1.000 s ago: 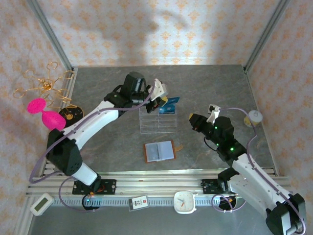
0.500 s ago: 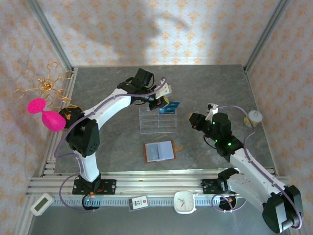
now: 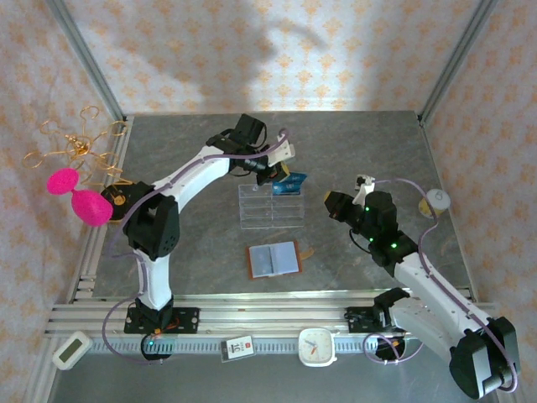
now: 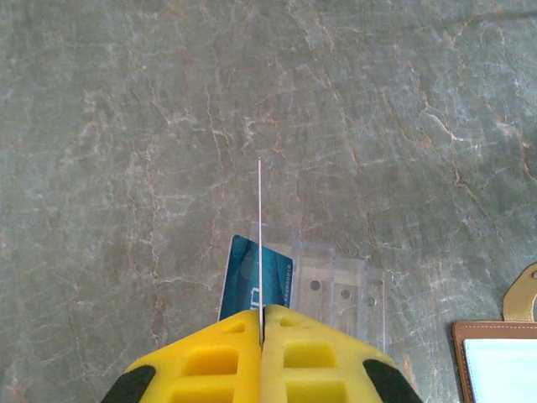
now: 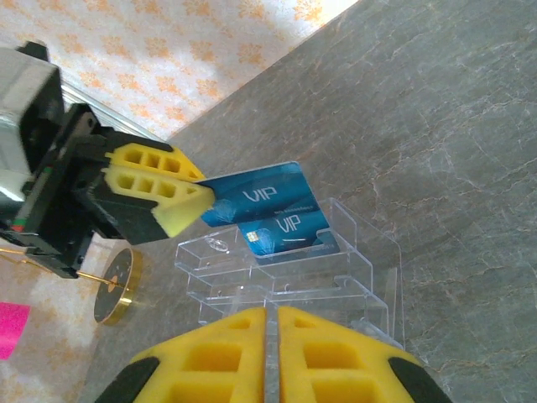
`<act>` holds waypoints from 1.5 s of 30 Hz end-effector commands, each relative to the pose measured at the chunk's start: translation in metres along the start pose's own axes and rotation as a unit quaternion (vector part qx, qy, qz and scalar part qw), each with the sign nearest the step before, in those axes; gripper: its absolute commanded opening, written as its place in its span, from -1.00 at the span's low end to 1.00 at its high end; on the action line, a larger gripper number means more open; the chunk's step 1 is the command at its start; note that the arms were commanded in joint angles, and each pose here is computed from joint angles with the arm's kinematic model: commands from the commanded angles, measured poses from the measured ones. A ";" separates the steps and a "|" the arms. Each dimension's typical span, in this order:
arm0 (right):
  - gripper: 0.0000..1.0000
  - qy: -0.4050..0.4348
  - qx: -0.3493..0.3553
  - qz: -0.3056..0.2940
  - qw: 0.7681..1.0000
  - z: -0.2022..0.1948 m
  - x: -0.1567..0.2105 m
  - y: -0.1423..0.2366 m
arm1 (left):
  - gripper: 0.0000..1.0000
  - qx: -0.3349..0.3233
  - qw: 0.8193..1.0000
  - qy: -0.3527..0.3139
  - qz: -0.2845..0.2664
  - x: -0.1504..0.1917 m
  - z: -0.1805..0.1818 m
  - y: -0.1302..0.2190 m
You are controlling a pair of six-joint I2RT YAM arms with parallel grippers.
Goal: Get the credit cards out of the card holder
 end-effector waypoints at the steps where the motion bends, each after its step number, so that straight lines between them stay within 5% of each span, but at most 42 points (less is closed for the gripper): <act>1: -0.78 0.017 -0.017 -0.022 0.999 0.012 -0.015 0.003 | -1.00 0.011 1.000 -0.001 0.007 0.000 0.003 0.001; 21: -0.78 0.024 -0.026 -0.021 0.999 0.015 -0.016 0.006 | -1.00 -0.028 0.999 0.029 0.025 0.002 0.013 -0.002; 36: -0.78 0.026 -0.030 -0.026 0.999 0.018 -0.017 0.012 | -0.59 -0.072 0.996 0.047 0.022 0.002 0.022 -0.003; 42: -0.57 0.030 -0.049 -0.003 0.998 0.021 -0.012 0.009 | -0.54 -0.081 0.994 0.060 -0.049 -0.024 0.018 0.017; 45: -0.40 0.044 -0.079 0.031 0.995 0.024 -0.004 0.003 | -0.46 -0.078 0.981 0.079 -0.159 -0.054 -0.003 0.049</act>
Point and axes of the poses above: each hand's point on the last joint's axis, 136 mm out from that joint toward the fingers, its own y axis back along the fingers, its own z axis along the line the jaws close on, x = y × z, the point moved 7 cm from there along y, back along the fingers, and after that the axes turned 3 degrees about y, right-handed, at the moved point
